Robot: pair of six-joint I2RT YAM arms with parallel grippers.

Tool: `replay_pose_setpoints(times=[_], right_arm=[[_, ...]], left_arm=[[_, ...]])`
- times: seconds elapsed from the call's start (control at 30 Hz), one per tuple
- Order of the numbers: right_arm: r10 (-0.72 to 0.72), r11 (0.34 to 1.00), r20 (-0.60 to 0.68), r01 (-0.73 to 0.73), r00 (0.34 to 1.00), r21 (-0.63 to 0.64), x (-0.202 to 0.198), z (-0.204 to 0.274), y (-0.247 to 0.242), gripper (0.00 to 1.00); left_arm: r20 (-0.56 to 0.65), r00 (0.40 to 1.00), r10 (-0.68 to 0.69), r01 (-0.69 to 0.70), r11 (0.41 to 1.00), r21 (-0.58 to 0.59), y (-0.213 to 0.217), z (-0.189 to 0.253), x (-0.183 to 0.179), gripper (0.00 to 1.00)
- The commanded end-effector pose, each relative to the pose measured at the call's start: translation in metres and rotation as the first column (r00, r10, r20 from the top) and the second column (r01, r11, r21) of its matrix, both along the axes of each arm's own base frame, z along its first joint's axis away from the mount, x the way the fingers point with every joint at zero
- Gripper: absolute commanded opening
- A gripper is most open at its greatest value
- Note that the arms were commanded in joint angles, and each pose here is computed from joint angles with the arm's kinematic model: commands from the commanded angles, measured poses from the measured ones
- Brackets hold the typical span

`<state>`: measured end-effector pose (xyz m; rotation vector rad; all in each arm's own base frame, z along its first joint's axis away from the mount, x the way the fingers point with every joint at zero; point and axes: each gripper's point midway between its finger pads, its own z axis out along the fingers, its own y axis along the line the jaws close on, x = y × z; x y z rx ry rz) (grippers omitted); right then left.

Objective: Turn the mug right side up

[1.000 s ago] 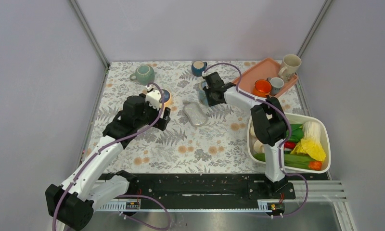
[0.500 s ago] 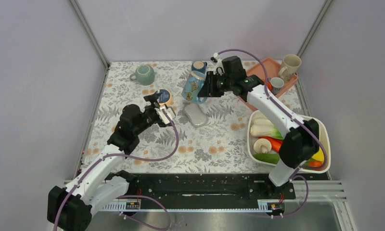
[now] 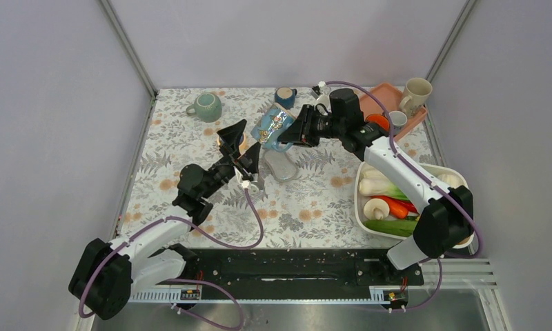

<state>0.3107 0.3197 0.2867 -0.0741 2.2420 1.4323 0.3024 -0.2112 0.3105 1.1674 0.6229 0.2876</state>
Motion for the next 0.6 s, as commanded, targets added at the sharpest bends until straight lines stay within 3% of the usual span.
replay_pose_setpoints(times=[0.0,0.37,0.57], right_arm=[[0.028,0.975,0.227,-0.076,0.974,0.206,-0.016,0.095,0.001,0.0],[0.098,0.959,0.203,-0.147,0.974,0.242,-0.026,0.093,0.008,0.0],[0.15,0.949,0.179,-0.192,0.972,0.249,-0.03,0.088,0.018,0.0]], left_arm=[[0.194,0.98,0.04,-0.029,0.998,-0.061,0.005,0.049,-0.009,0.94],[0.237,0.969,0.078,-0.064,0.996,-0.064,0.002,0.073,0.004,0.69],[0.261,0.965,0.027,-0.022,0.999,-0.023,-0.006,0.068,-0.002,0.38]])
